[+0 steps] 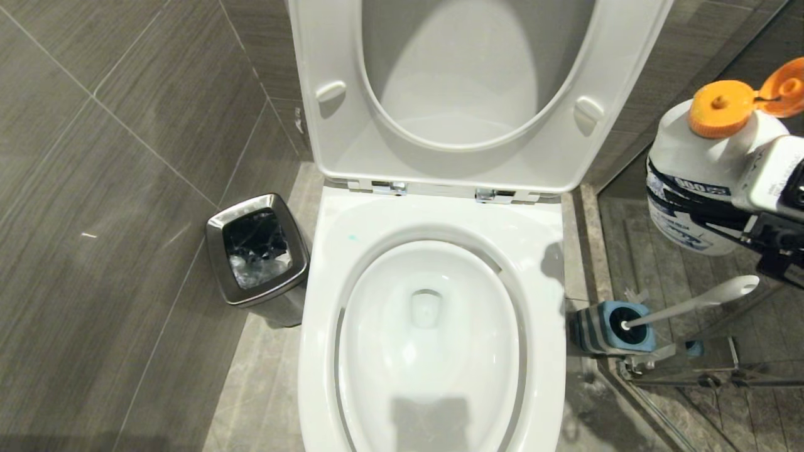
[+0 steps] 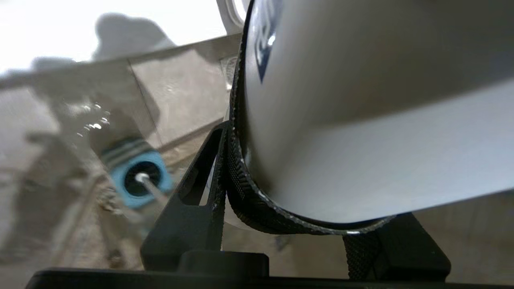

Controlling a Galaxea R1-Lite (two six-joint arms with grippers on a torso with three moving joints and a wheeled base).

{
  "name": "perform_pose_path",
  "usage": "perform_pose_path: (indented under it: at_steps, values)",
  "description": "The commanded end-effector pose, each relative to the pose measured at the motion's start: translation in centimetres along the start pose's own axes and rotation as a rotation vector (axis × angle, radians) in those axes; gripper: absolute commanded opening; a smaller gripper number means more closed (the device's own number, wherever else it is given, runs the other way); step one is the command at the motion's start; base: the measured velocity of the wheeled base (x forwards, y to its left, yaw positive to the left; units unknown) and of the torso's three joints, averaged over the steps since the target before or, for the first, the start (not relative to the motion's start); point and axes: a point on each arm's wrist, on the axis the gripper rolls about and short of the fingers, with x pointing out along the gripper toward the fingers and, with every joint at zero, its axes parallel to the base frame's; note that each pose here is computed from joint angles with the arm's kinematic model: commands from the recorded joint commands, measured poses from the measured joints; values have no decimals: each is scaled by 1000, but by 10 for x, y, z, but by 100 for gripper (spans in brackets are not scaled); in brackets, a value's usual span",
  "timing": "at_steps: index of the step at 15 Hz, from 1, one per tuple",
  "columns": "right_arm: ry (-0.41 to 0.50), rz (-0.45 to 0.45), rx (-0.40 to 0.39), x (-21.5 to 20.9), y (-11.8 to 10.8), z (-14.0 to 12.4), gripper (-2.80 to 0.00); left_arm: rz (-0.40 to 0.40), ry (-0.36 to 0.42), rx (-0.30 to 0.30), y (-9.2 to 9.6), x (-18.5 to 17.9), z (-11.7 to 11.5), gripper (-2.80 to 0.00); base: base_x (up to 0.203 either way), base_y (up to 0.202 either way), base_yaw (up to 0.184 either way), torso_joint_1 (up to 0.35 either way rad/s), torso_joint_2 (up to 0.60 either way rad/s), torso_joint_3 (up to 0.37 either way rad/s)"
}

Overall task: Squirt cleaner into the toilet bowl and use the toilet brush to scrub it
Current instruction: Pour in the cleaning agent

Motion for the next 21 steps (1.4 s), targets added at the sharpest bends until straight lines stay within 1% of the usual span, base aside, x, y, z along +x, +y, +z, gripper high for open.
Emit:
perform_pose_path:
  at_steps: [1, 3, 6, 8, 10, 13, 17, 21]
  values:
    - [12, 21, -101, 18, -1, 8, -280, 0, 0, 0, 0, 0, 0, -280, 0, 0, 0, 0, 0, 0]
    - [12, 23, -153, 28, -2, 20, -280, 1, 0, 0, 0, 0, 0, -280, 0, 0, 0, 0, 0, 0]
    - [-7, 36, -243, 43, -4, 46, -280, 1, 0, 0, 0, 0, 0, -280, 0, 0, 0, 0, 0, 0]
    - [10, 108, -328, 44, 0, 60, -280, 0, 0, 0, 0, 0, 0, -280, 0, 0, 0, 0, 0, 0]
    - [28, 163, -384, 41, 4, 70, -280, 0, 0, 0, 0, 0, 0, -280, 0, 0, 0, 0, 0, 0]
    - [62, 236, -452, 28, -1, 74, -280, 1, 0, 0, 0, 0, 0, -280, 0, 0, 0, 0, 0, 0]
    - [109, 282, -510, 15, -14, 76, -280, 0, 1, 0, 0, 0, 0, -280, 0, 0, 0, 0, 0, 0]
    - [184, 332, -588, 9, -24, 81, -280, 1, 0, 0, 0, 0, 0, -280, 0, 0, 0, 0, 0, 0]
